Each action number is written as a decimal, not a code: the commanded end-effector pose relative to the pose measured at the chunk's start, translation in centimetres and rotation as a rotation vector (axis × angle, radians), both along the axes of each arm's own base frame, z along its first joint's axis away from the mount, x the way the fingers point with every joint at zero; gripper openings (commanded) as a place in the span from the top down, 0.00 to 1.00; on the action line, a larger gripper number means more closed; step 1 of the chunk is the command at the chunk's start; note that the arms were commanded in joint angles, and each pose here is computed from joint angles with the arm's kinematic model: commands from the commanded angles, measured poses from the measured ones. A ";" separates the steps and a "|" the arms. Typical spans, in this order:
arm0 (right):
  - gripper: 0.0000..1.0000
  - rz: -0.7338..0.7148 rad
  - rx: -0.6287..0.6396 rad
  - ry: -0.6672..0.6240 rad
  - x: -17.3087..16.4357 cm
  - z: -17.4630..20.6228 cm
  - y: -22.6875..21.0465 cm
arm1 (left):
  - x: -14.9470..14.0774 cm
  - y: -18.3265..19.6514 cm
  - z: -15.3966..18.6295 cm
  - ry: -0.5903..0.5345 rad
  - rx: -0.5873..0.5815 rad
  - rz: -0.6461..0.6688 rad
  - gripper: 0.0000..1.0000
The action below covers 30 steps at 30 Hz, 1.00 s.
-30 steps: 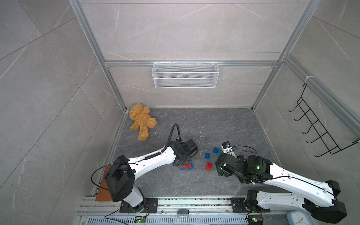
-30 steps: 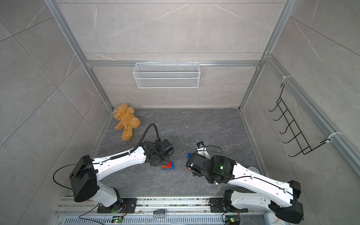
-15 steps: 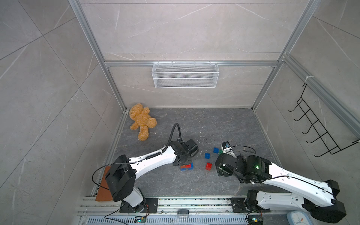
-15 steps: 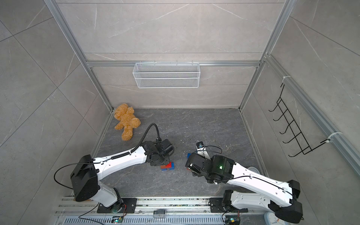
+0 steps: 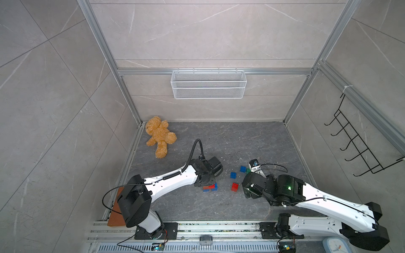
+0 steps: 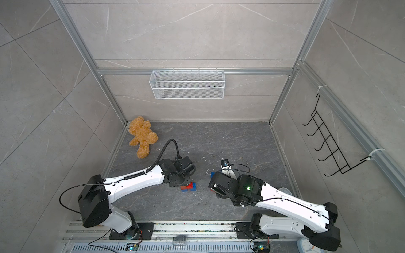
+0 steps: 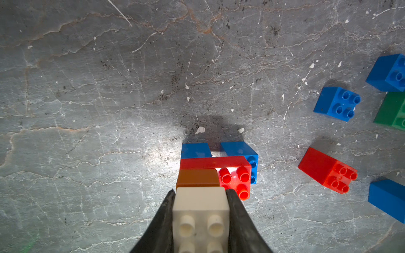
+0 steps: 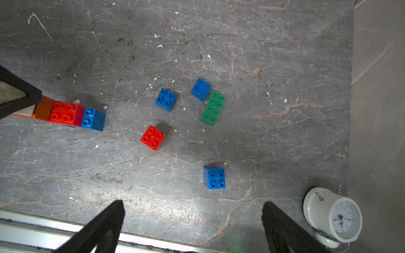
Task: Assemble the letter h with lego
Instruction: Assemble the lego brick with the lego brick.
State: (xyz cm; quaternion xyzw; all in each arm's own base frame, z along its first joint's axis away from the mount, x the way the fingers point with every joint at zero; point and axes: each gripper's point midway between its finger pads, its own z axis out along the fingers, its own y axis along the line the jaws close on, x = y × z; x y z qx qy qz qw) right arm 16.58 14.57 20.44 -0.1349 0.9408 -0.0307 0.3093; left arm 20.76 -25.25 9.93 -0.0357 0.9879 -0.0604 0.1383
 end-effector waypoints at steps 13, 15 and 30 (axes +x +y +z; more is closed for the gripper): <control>0.00 -0.014 -0.047 0.004 0.0 -0.6 -0.6 | -0.2 1.2 1.1 -0.004 0.048 -0.026 1.00; 0.00 -0.012 -0.051 0.005 0.0 -0.6 -0.7 | -0.1 1.3 1.1 -0.009 0.050 -0.022 1.00; 0.00 -0.012 -0.046 0.007 0.0 -0.6 -0.6 | -2.0 1.6 -4.0 0.091 0.065 -0.004 1.00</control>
